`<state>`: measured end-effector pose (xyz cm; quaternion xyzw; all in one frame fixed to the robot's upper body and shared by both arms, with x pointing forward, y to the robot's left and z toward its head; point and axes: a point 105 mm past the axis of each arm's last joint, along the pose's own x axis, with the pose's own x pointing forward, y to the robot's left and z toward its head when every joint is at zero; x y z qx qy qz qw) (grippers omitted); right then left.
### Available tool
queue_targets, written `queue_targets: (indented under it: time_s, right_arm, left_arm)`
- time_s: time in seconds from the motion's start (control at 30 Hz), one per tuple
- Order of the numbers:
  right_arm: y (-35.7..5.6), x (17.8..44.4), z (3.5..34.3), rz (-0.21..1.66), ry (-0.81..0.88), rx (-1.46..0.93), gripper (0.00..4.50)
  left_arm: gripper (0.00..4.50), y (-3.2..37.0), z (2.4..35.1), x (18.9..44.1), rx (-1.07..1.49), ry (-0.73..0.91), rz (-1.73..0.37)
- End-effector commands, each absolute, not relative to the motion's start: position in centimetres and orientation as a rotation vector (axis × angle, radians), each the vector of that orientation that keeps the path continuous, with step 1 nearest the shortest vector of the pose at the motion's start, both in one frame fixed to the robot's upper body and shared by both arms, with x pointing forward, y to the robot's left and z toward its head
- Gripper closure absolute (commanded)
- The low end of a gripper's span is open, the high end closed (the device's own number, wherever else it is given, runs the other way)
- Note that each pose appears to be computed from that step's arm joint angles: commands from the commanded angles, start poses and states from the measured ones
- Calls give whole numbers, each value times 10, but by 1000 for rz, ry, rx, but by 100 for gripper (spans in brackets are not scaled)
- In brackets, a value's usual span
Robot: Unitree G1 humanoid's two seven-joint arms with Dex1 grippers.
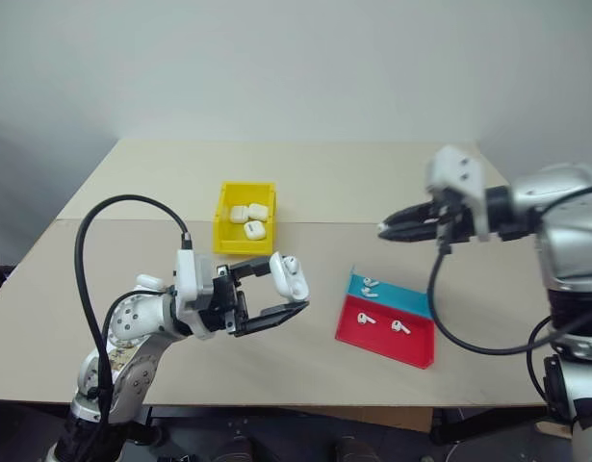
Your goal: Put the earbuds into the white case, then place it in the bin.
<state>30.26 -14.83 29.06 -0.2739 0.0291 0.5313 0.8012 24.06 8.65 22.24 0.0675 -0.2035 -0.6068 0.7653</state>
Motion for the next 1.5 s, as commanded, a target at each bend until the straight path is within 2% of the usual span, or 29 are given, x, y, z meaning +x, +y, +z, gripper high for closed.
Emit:
queue_targets:
  time_s: [0.03,0.23,0.43,0.8,1.5]
  right_arm:
    - [-134,258,317,1233,-102,-426,384]
    - [-114,229,332,1394,-270,-65,384]
    - [-93,214,332,1513,-308,98,384]
    - [-81,206,312,1506,-199,95,384]
    - [-75,211,291,1471,-153,71,384]
  left_arm:
    - [172,77,238,236,129,-493,-1375]
    - [172,64,254,239,103,-538,-1446]
    - [172,58,267,233,111,-530,-1507]
    - [172,59,273,233,118,-545,-1507]
    - [172,58,272,236,123,-561,-1480]
